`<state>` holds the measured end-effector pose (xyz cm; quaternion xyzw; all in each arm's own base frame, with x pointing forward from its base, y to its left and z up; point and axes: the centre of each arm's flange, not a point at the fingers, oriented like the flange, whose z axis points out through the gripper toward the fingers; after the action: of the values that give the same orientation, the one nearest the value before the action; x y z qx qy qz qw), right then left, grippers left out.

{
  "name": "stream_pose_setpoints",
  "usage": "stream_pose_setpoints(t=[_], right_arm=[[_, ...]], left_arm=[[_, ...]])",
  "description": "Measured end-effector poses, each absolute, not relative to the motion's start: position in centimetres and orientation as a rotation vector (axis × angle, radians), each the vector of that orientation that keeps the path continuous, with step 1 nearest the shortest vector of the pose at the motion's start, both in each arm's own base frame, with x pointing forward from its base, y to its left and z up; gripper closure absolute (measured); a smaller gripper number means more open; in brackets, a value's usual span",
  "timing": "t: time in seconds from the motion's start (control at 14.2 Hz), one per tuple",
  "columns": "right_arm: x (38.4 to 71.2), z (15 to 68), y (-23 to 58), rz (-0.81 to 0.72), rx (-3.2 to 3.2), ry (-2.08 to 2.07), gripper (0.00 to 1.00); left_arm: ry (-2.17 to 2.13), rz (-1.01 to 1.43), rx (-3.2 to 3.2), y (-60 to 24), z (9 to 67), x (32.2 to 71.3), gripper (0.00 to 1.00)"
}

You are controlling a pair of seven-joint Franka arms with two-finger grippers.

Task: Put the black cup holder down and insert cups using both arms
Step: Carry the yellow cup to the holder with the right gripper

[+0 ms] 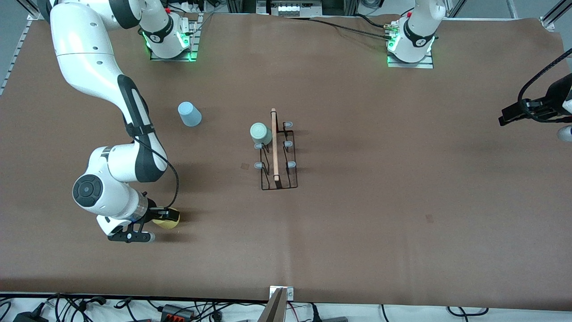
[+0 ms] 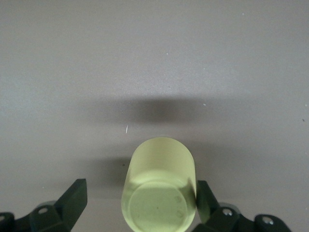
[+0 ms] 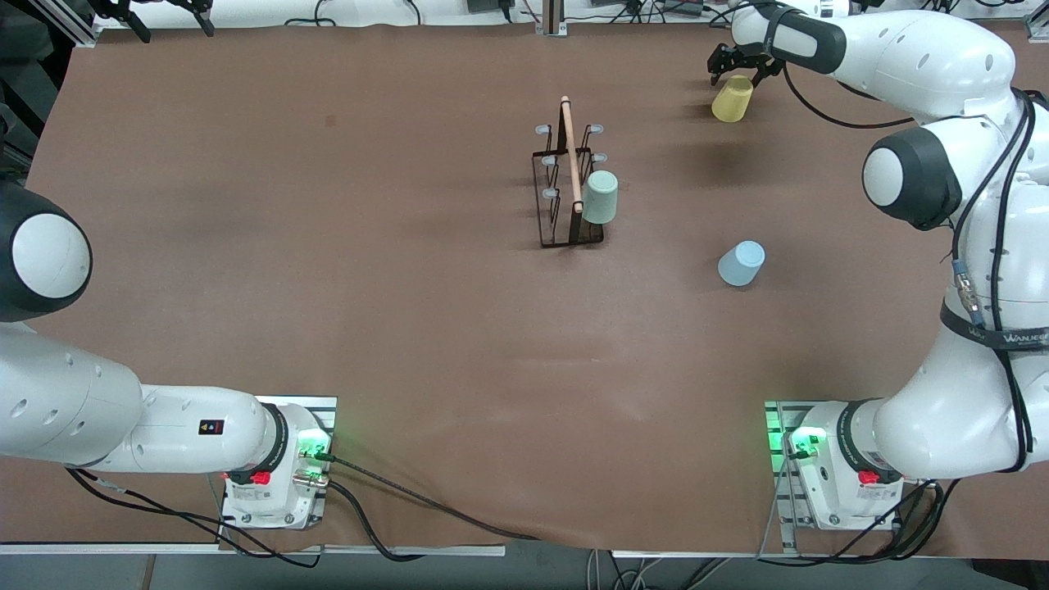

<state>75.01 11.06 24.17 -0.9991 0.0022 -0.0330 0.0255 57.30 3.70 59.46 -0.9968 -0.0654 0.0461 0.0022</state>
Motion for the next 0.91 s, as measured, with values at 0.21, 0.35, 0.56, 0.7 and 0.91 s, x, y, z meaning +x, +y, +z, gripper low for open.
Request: stream_pose_setpoints(t=[0.21, 0.35, 0.56, 0.7, 0.91], right_arm=[[75.1, 23.4, 10.4, -0.099, -3.092, -0.049, 0.0], [75.1, 22.8, 10.2, -0.086, -3.095, -0.061, 0.07], [74.9, 22.8, 10.2, -0.043, -3.096, -0.068, 0.33], [74.8, 24.3, 10.8, 0.043, -3.095, -0.089, 0.33], [74.8, 30.4, 14.7, 0.095, -3.078, -0.183, 0.33]], left_arm=[[-0.205, 0.145, -3.127, 3.7, 59.5, 57.3, 0.0], [-0.205, 0.145, -3.127, 3.7, 59.5, 57.3, 0.0], [-0.205, 0.145, -3.127, 3.7, 59.5, 57.3, 0.0], [-0.205, 0.145, -3.127, 3.7, 59.5, 57.3, 0.0], [-0.205, 0.144, -3.127, 3.7, 59.4, 57.3, 0.0]])
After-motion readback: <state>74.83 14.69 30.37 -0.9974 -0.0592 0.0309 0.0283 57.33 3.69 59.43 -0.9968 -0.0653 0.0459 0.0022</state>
